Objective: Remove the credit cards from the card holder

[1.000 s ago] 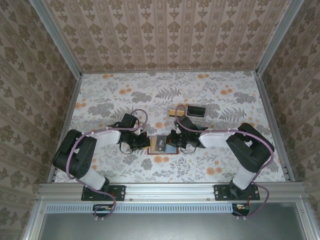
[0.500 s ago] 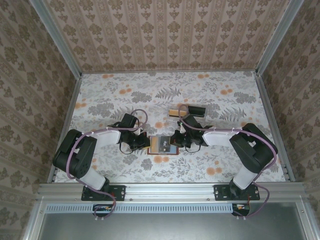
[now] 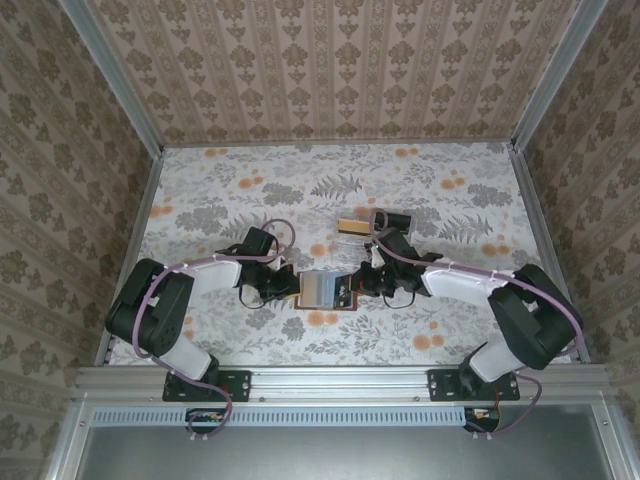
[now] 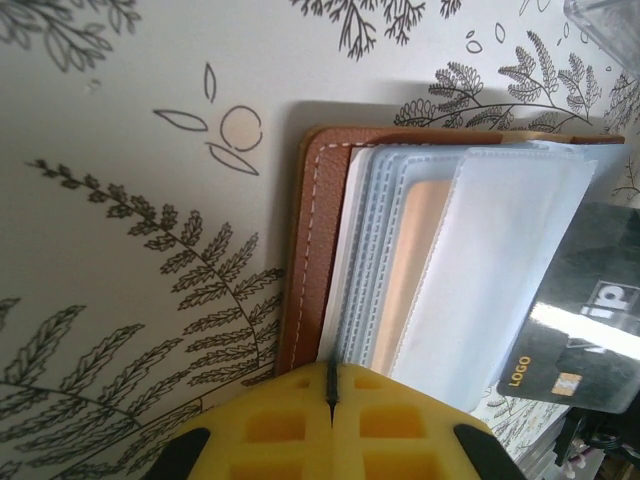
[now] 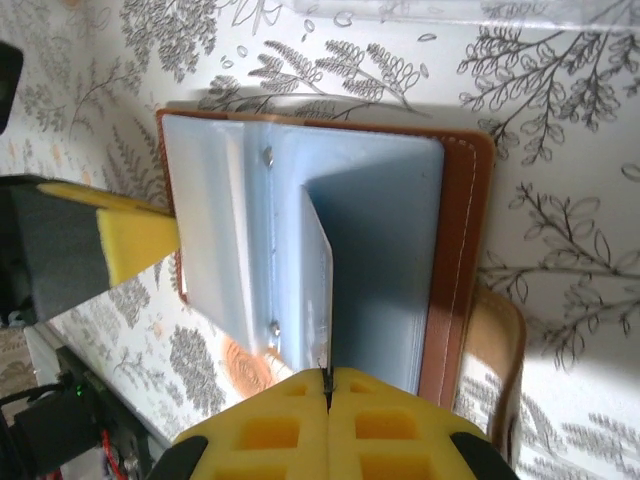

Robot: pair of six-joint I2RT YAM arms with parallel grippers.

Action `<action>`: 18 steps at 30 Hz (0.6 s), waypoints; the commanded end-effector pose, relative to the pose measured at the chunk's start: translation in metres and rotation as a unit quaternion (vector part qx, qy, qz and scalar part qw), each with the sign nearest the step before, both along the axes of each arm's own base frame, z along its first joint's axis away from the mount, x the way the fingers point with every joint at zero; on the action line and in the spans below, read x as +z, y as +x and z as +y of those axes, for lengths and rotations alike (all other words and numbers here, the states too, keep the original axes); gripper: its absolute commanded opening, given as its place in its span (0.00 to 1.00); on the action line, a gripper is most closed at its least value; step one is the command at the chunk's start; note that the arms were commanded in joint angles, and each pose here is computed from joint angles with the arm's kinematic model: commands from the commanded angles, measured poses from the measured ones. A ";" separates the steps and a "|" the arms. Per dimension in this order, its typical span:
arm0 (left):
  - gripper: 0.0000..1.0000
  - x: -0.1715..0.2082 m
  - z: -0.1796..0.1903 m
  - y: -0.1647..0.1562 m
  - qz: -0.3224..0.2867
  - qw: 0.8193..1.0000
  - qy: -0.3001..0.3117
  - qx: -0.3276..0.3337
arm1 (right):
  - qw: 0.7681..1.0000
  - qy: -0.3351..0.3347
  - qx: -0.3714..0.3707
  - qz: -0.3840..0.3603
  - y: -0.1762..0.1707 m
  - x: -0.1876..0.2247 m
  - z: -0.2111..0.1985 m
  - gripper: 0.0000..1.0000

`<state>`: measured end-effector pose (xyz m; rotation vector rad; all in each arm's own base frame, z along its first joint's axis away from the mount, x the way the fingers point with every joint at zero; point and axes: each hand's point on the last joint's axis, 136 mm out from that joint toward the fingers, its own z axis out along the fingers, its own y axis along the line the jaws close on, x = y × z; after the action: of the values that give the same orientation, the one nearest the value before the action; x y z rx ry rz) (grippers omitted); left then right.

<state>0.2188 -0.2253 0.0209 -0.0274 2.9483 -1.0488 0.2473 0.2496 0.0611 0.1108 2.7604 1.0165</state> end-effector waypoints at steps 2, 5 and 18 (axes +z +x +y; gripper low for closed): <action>0.00 -0.006 0.009 -0.002 0.014 1.000 0.026 0.003 | 0.999 -0.015 0.020 -0.024 -0.009 0.024 -0.013 0.00; 0.00 0.002 0.007 0.002 0.003 1.000 0.019 0.002 | 0.997 -0.032 0.037 -0.053 -0.007 0.048 -0.018 0.00; 0.79 0.065 0.010 0.032 -0.079 0.997 -0.009 0.020 | 0.937 -0.218 0.182 -0.204 0.027 0.143 -0.048 0.00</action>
<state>0.2423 -0.2210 0.0672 -0.0032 2.8329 -1.0331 0.2797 0.2277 0.2129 -0.4156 2.5244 0.6470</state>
